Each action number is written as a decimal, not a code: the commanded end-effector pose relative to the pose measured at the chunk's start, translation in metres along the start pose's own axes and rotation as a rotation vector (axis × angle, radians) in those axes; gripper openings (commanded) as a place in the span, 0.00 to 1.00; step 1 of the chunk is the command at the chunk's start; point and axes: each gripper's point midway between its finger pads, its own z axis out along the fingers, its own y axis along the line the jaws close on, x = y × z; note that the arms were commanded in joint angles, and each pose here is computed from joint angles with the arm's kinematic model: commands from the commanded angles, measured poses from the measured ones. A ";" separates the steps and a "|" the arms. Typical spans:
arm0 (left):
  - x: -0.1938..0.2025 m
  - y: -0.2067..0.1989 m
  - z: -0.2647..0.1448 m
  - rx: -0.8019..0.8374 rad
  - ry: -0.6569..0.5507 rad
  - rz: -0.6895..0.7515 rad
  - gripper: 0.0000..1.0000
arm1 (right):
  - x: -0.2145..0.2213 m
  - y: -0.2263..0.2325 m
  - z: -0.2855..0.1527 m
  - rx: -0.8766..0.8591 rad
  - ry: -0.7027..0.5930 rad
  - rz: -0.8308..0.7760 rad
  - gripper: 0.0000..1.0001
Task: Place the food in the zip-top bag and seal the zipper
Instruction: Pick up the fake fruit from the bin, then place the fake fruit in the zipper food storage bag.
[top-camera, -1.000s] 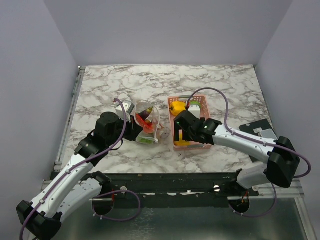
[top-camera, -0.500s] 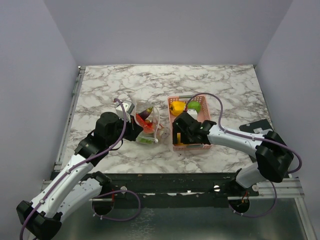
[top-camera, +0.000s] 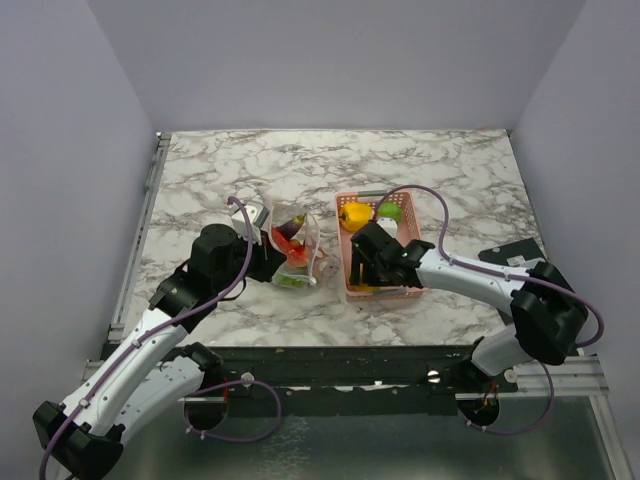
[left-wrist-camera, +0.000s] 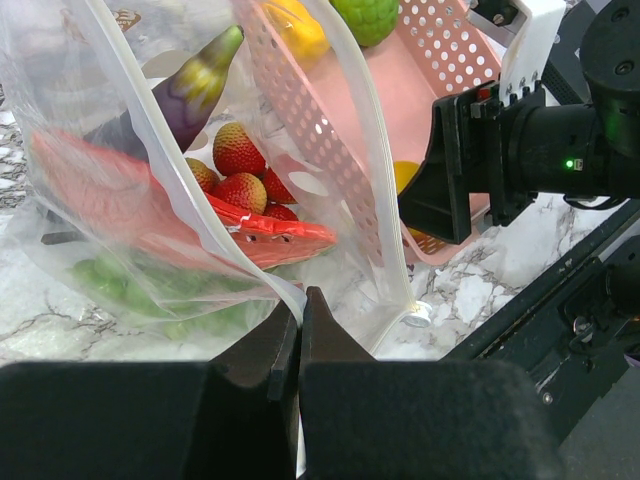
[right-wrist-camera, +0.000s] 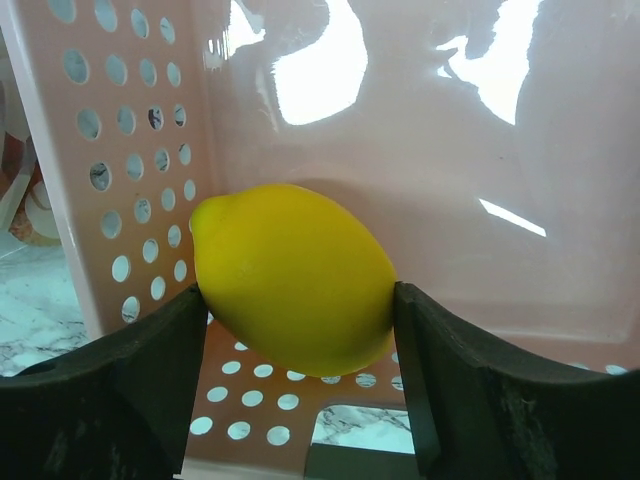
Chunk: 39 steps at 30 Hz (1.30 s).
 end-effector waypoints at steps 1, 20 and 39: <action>-0.006 -0.004 -0.001 0.018 -0.022 0.015 0.00 | -0.010 -0.007 -0.010 0.019 -0.047 0.015 0.42; -0.006 -0.005 0.000 0.021 -0.018 0.014 0.00 | -0.081 0.016 -0.092 -0.149 -0.298 -0.030 0.32; -0.007 -0.005 -0.002 0.020 -0.027 0.016 0.00 | -0.122 0.122 -0.185 -0.582 -0.426 -0.154 0.27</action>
